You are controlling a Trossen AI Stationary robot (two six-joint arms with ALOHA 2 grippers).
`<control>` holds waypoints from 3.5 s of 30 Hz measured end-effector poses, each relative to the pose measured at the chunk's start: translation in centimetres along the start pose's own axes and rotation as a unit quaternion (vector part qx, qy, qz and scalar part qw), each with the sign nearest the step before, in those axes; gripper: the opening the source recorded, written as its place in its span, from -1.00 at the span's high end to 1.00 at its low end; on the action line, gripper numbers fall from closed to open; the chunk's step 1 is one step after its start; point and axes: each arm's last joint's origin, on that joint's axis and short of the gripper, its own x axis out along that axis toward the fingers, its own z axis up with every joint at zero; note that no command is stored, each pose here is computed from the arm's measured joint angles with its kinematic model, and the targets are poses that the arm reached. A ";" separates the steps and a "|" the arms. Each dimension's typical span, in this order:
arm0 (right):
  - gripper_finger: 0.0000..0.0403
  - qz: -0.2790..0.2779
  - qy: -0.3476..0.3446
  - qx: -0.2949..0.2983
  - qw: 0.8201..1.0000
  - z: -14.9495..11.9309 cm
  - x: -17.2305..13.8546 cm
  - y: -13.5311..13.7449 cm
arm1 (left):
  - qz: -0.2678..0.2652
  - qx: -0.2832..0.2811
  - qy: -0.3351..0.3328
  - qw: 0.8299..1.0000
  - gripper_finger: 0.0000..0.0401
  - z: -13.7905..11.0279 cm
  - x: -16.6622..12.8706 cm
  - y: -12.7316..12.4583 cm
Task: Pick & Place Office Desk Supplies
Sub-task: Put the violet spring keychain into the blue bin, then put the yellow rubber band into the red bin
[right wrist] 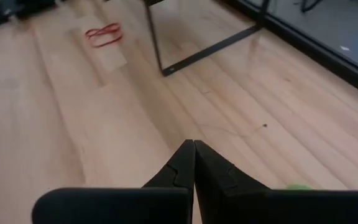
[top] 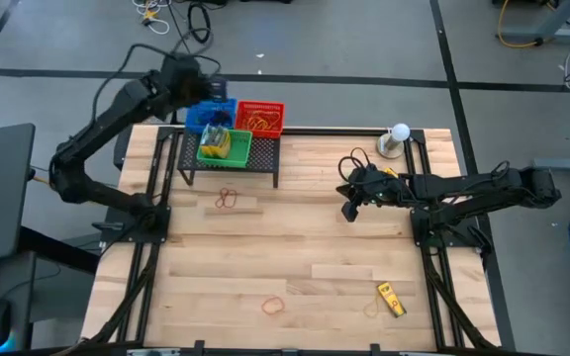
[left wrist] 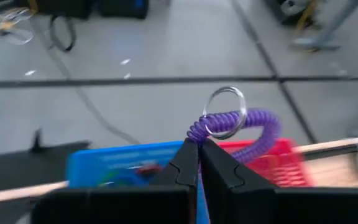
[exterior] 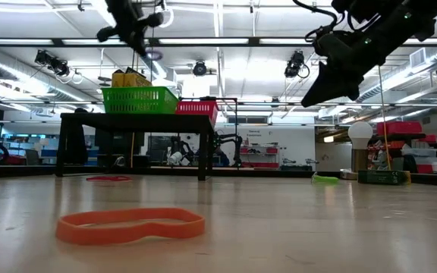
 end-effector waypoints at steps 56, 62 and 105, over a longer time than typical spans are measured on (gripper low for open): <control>0.97 -0.006 -0.007 0.021 1.000 -0.1 -0.2 0.4 | -0.150 0.149 0.050 0.976 0.94 -0.7 -1.3 2.5; 0.97 -0.006 -0.004 -0.006 1.000 -0.2 -0.2 0.4 | -0.239 0.182 -0.028 0.953 0.96 -5.8 -3.5 -2.4; 0.72 0.149 0.400 -0.234 0.873 -10.3 -6.4 15.8 | -0.479 0.165 -0.096 0.857 0.95 -28.6 -3.6 -8.6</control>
